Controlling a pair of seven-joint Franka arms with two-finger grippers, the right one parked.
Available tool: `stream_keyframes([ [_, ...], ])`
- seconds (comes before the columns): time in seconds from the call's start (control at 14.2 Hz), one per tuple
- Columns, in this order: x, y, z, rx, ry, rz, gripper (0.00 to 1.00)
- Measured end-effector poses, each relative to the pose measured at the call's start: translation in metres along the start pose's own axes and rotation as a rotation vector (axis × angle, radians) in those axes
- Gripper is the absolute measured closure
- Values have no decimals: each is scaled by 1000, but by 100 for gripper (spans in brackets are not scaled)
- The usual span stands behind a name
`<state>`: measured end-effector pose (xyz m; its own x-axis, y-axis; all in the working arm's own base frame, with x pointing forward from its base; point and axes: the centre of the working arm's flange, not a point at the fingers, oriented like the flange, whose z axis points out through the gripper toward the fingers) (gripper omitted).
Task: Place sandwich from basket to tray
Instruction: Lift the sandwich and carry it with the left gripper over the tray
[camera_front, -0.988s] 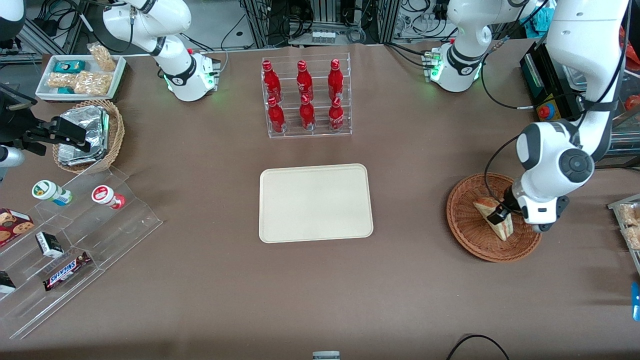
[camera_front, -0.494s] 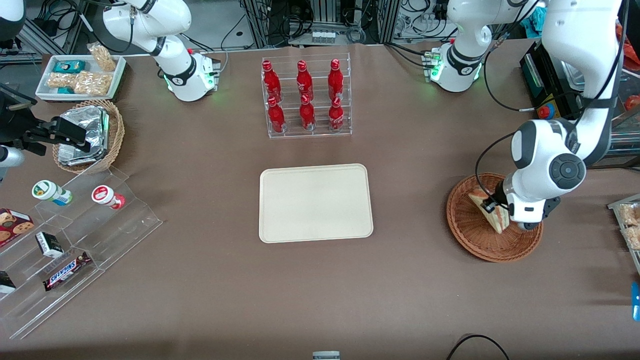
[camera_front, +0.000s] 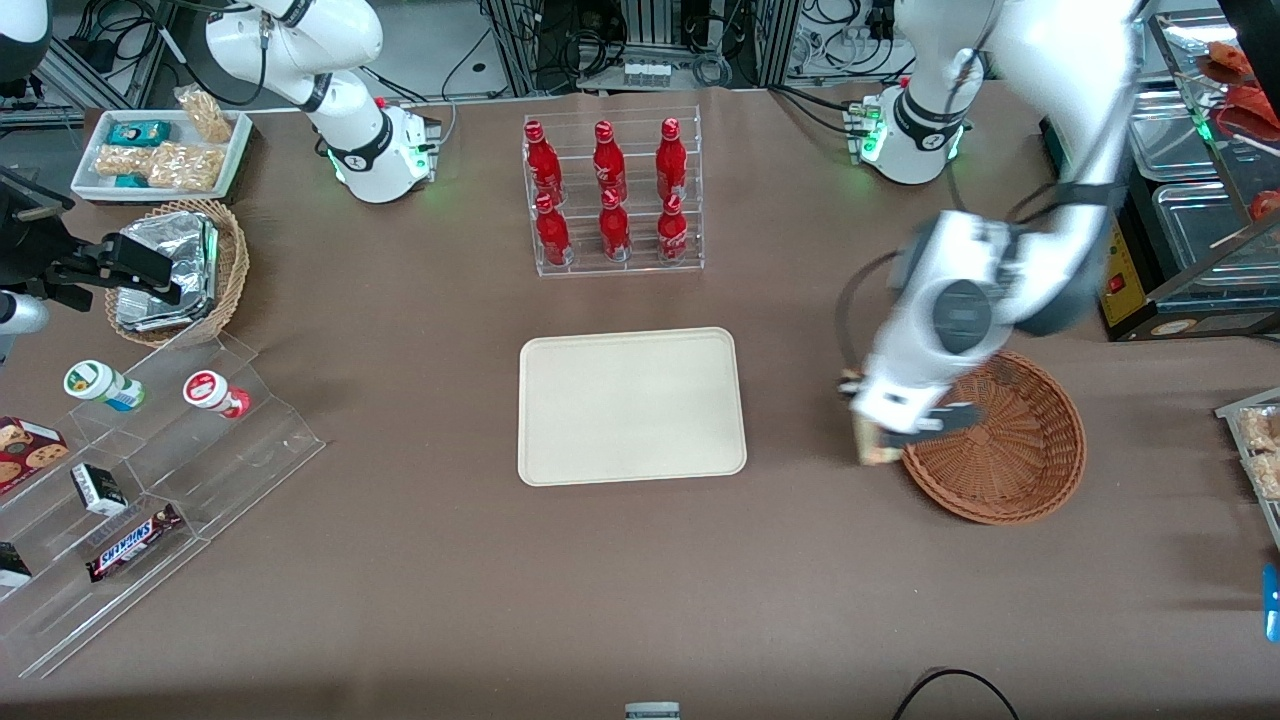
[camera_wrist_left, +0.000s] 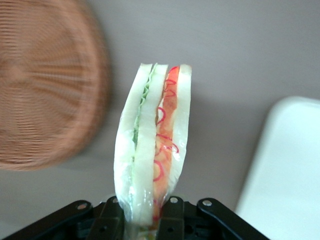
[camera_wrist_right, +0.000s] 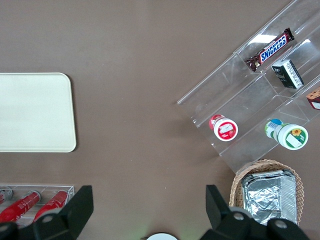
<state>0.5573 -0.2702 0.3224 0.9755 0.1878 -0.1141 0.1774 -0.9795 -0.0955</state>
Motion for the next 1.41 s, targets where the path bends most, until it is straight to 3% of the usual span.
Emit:
stream_keyframes([
  [0.35,-59,156,12,-76,32,73,83],
  [0.71,-111,250,60,-171,95,132,84],
  [1.06,-127,271,88,-166,82,92,82],
  [1.2,-124,271,84,-172,85,53,74],
  [1.41,-121,270,82,-178,86,-3,70],
])
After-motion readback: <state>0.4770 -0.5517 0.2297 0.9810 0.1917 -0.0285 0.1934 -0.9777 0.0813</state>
